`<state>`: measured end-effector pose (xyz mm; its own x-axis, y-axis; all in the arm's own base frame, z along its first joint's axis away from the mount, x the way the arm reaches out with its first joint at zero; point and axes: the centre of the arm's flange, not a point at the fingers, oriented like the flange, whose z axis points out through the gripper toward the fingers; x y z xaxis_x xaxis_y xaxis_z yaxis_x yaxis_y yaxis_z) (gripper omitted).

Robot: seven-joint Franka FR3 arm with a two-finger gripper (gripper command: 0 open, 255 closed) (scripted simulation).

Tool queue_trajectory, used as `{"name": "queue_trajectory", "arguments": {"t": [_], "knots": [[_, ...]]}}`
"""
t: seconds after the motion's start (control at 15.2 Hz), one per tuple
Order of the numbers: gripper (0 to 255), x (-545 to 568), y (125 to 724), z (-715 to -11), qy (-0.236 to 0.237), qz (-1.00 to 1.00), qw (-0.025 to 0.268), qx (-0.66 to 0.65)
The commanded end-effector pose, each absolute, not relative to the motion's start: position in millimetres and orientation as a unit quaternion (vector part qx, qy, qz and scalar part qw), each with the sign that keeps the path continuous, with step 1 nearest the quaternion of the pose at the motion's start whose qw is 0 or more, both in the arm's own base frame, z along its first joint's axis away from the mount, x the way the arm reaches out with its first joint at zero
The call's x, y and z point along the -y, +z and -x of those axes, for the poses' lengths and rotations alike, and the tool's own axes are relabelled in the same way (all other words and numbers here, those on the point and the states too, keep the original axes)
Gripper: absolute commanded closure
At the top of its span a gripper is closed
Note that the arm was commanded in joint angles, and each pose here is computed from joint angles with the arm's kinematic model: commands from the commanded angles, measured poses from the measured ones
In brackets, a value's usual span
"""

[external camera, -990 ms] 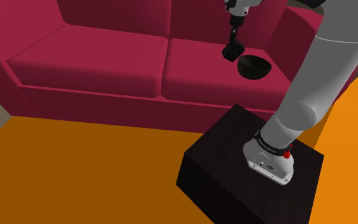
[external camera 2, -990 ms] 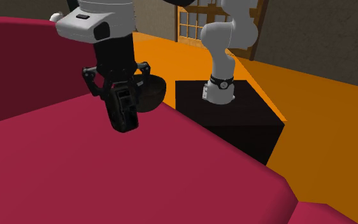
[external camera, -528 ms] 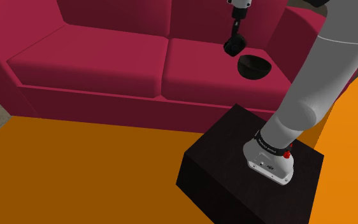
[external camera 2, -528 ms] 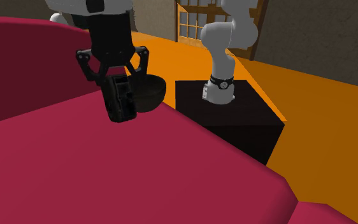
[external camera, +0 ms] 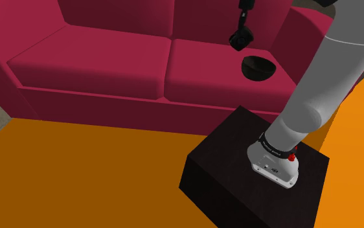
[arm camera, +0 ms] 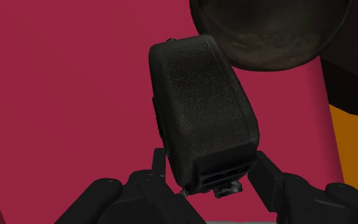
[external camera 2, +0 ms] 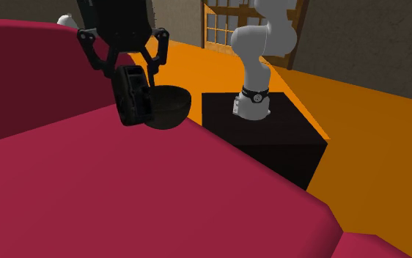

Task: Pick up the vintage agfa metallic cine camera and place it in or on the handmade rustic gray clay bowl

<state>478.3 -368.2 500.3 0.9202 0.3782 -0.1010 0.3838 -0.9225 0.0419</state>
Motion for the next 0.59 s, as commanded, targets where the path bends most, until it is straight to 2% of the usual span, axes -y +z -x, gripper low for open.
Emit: {"name": "queue_trajectory", "arguments": {"t": [0.0, 0.53], "knots": [[255, 368.4, 511.1, -477.8, -0.045, -0.979, 0.031, -0.194], [255, 368.4, 549.7, -477.8, -0.045, -0.979, 0.031, -0.194]]}}
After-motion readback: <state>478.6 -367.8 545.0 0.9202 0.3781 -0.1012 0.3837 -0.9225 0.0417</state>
